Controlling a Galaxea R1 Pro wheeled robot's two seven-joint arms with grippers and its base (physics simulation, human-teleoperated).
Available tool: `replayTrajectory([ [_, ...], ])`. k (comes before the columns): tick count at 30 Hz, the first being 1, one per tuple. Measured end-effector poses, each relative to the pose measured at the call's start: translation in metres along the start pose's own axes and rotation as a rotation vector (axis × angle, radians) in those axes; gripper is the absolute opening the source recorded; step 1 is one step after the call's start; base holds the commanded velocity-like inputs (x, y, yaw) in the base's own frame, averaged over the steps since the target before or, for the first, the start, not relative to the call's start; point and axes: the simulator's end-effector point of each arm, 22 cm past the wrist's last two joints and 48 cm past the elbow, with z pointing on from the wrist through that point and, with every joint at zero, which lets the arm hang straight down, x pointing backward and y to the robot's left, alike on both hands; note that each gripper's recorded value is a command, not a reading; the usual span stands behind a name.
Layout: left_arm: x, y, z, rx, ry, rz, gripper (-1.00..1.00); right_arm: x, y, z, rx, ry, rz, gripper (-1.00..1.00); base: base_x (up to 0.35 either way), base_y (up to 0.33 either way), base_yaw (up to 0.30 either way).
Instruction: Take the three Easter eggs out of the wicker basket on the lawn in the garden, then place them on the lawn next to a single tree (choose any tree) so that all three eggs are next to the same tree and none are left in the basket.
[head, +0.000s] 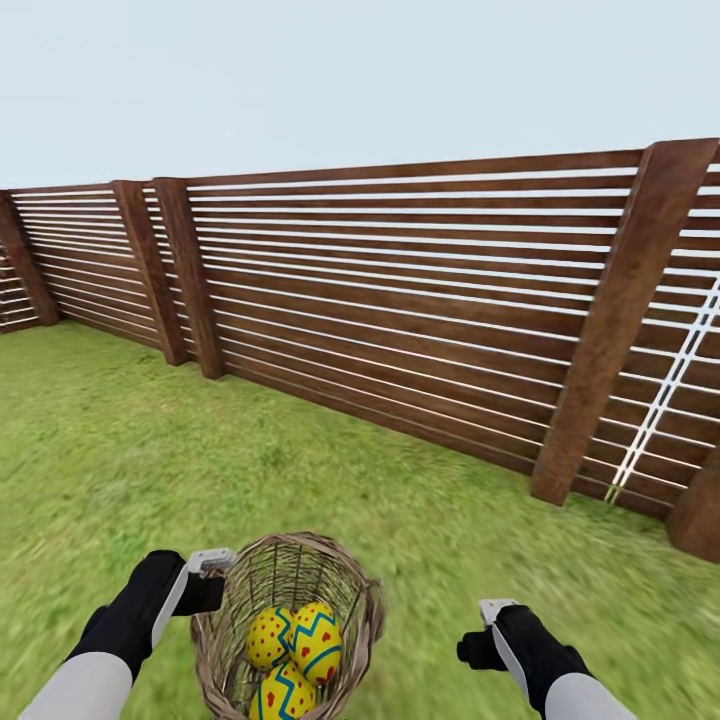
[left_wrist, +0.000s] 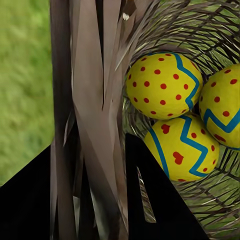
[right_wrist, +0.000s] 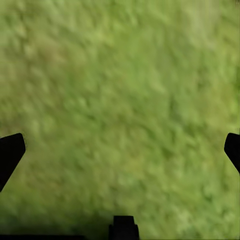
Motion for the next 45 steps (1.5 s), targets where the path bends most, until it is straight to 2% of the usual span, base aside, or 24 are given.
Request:
replayTrajectory([
  [32,0.009,0.001,0.011,-0.004,0.027,0.000,-1.00,0.010,0.001,0.009,-0.002,0.028,0.001,1.00,0.000,0.000,0.269],
  [38,0.012,0.001,0.014,-0.004,0.035,0.000,-1.00,0.013,0.001,0.012,-0.002,0.034,0.001,1.00,0.000,0.000,0.209],
  [45,0.013,0.001,0.016,-0.001,0.040,-0.003,-1.00,0.015,0.000,0.014,-0.002,0.040,0.000,1.00,0.000,0.000,0.033],
])
